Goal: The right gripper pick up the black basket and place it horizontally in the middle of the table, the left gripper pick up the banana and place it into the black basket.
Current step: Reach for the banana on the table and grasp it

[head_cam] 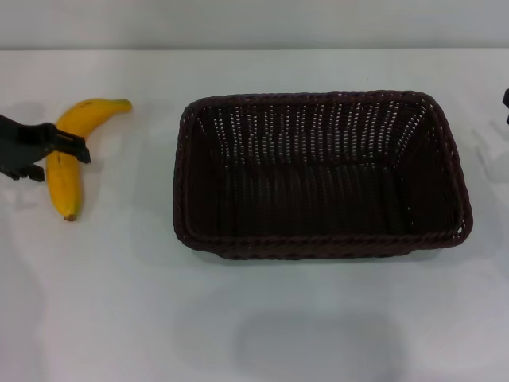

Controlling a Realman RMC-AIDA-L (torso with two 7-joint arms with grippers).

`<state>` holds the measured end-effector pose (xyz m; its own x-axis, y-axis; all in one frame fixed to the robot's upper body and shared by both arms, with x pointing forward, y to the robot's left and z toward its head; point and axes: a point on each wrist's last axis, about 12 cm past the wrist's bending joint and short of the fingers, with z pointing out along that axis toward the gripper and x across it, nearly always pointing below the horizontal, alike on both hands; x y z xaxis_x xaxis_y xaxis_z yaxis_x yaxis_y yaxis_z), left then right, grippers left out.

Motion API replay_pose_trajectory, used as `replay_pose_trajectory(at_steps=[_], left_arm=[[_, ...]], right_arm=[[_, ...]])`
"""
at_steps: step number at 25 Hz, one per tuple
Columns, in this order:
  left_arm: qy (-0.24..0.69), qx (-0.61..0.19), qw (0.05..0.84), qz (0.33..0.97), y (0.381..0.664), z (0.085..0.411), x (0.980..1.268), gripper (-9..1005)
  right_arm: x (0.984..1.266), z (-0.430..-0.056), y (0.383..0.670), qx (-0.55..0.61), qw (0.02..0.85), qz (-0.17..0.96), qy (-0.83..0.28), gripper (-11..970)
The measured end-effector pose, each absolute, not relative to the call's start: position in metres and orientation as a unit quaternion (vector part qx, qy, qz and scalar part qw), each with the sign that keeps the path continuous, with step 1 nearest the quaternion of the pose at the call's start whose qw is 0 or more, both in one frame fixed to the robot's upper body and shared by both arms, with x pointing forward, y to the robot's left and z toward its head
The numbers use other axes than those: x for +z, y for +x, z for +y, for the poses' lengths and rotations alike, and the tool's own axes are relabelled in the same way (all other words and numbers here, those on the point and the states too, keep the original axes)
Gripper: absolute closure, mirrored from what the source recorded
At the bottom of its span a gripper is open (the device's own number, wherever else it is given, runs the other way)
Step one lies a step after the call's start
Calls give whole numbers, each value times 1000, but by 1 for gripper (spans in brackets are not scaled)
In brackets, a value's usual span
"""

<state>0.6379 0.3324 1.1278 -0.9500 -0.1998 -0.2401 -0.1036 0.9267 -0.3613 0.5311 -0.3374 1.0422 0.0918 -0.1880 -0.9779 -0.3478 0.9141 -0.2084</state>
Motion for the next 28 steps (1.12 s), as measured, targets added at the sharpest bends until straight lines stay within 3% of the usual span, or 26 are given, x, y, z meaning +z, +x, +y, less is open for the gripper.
replay_pose_trajectory(at_steps=[21,28], left_arm=[[-56,-148,107,982,633,323,1117,256],[-37,-139,102,984,633,321,1118,442]], right_arm=[[1041,-343,527,45,709,674,-201,629],[1040,-343,526,46,708,675,-201,628]])
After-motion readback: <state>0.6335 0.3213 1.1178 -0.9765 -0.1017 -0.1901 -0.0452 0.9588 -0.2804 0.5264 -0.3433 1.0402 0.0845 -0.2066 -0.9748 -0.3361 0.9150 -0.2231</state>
